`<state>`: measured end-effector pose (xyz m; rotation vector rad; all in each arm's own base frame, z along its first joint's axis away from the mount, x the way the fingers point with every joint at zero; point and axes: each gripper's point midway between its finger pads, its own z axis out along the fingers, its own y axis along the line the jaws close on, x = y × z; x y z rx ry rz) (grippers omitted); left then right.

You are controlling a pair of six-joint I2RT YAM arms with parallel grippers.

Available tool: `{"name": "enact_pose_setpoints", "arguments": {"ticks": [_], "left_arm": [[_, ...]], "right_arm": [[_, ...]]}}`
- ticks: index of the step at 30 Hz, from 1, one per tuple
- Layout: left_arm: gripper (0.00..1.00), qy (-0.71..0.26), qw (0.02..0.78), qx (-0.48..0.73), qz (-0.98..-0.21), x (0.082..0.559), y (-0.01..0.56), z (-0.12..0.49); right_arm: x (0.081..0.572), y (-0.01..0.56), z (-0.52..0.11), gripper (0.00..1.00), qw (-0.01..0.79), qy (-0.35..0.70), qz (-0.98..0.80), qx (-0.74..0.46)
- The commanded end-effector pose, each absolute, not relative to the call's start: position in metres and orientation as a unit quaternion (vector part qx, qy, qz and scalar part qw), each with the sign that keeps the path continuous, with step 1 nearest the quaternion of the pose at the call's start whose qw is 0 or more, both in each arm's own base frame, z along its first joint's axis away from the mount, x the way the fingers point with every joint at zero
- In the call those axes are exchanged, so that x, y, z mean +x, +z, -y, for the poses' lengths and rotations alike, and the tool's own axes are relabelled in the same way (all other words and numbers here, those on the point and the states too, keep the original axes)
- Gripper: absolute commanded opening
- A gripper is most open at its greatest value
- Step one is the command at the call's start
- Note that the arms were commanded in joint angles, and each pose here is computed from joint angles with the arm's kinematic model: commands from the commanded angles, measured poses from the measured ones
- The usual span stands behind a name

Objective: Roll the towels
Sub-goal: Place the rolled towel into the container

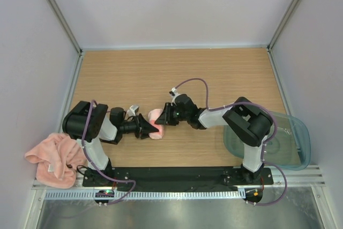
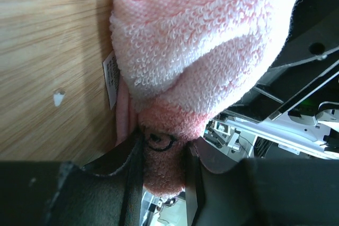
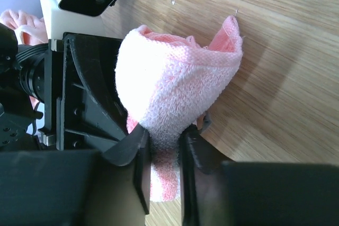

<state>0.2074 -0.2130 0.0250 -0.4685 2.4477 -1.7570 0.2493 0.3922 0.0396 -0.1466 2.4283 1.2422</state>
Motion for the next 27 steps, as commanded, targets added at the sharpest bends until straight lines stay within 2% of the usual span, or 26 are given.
{"name": "enact_pose_setpoints", "arguments": {"ticks": [1,2,4,7,10,11,13,14,18,19,21,23,27], "left_arm": [[0.27,-0.487,0.024,-0.223,-0.844,0.191,-0.026,0.197],[0.28,-0.489,0.026,-0.220,-0.844,0.191,-0.025,0.197],[0.29,-0.490,0.028,-0.220,-0.843,0.191,-0.023,0.197],[0.32,-0.499,0.042,-0.214,-0.839,0.195,-0.013,0.199],[0.50,-0.516,0.072,-0.198,-0.830,0.203,0.011,0.203],[0.71,-0.517,0.082,-0.195,-0.830,0.204,0.021,0.204],[0.85,-0.514,0.094,-0.172,-0.835,0.206,0.035,0.210],[0.94,-0.510,0.102,-0.162,-0.839,0.207,0.042,0.211],[0.97,-0.471,0.142,-0.136,-0.860,0.210,0.083,0.205],[0.97,-0.470,0.174,-0.113,-0.858,0.219,0.103,0.205],[0.98,-0.441,0.168,-0.121,-0.873,0.212,0.110,0.197],[0.98,-0.437,0.199,-0.104,-0.871,0.218,0.132,0.194],[0.97,-0.433,0.186,-0.081,-0.878,0.211,0.145,0.194]], "right_arm": [[0.237,0.022,-0.403,0.18,0.200,0.427,-0.879,-0.066],[0.235,0.024,-0.405,0.09,0.199,0.432,-0.877,-0.066],[0.235,0.029,-0.406,0.01,0.199,0.437,-0.874,-0.065],[0.234,0.042,-0.404,0.01,0.205,0.442,-0.871,-0.065],[0.233,0.051,-0.393,0.01,0.213,0.415,-0.882,-0.071],[0.233,0.071,-0.389,0.01,0.228,0.418,-0.876,-0.075],[0.231,0.079,-0.372,0.01,0.238,0.386,-0.888,-0.078],[0.230,0.103,-0.367,0.01,0.256,0.391,-0.880,-0.081],[0.217,0.130,-0.311,0.01,0.279,0.320,-0.902,-0.073],[0.219,0.140,-0.298,0.01,0.292,0.310,-0.903,-0.064],[0.213,0.161,-0.261,0.01,0.318,0.277,-0.906,-0.044],[0.213,0.169,-0.233,0.01,0.327,0.251,-0.911,-0.022],[0.202,0.183,-0.159,0.01,0.334,0.171,-0.926,0.043]]}}
